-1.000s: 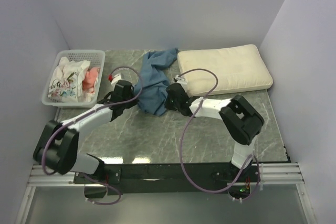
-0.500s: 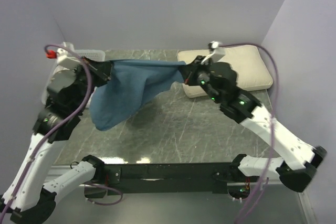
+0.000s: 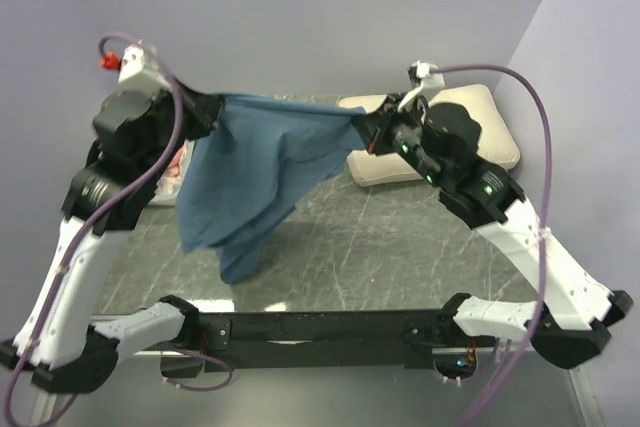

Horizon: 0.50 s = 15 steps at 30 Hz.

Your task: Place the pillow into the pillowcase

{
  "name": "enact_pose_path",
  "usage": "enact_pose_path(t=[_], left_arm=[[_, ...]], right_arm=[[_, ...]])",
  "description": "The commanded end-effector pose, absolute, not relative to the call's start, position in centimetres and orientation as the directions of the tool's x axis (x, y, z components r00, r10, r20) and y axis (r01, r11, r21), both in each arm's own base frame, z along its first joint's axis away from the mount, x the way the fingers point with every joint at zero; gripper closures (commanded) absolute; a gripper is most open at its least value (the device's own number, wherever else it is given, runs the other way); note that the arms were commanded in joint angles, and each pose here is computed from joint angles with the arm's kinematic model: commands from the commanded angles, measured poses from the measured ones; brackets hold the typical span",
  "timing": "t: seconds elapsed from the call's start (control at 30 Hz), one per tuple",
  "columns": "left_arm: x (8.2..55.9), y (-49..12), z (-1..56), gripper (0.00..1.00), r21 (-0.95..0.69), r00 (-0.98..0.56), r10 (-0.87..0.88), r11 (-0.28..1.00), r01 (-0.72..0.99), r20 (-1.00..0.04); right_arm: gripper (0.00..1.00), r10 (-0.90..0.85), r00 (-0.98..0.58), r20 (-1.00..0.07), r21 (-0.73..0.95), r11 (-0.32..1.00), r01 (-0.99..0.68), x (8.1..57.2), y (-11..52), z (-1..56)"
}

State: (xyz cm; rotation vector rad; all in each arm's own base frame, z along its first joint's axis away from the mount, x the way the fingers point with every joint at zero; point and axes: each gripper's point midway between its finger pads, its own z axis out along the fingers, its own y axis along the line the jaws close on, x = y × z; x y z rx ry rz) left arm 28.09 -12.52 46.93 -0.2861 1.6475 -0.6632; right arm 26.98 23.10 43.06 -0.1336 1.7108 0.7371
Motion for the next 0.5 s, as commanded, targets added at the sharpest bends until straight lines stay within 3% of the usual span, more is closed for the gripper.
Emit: enact_pose_path(t=[0.0, 0.2, 0.27, 0.37, 0.47], left_arm=[[30.4, -8.2, 52.6, 0.99, -0.543, 0.034, -0.545, 0.837, 0.063, -0.837], [28.5, -7.3, 62.4, 0.99, -0.552, 0.172, -0.572, 0.820, 0.153, -0.802], [28.3, -7.2, 62.8, 0.99, -0.553, 0.176, -0.575, 0.818, 0.161, -0.799], [28.6, -7.7, 60.3, 0.99, -0.558, 0.124, -0.574, 0.817, 0.143, -0.809], [31.2, -10.1, 53.3, 0.99, -0.551, -0.050, -0.549, 0.827, 0.108, -0.834]], right_arm=[[0.95, 0.332, -0.174, -0.927, 0.372, 0.874, -0.313, 31.2, 18.9, 45.9], [0.92, 0.420, -0.106, -0.902, 0.426, 0.820, -0.382, 30.0, 18.0, 52.3], [0.90, 0.424, -0.116, -0.898, 0.432, 0.805, -0.406, 29.2, 18.1, 52.5], [0.87, 0.387, -0.203, -0.900, 0.436, 0.820, -0.371, 29.5, 18.4, 47.9], [0.76, 0.349, -0.314, -0.883, 0.443, 0.841, -0.310, 30.3, 18.8, 40.5]])
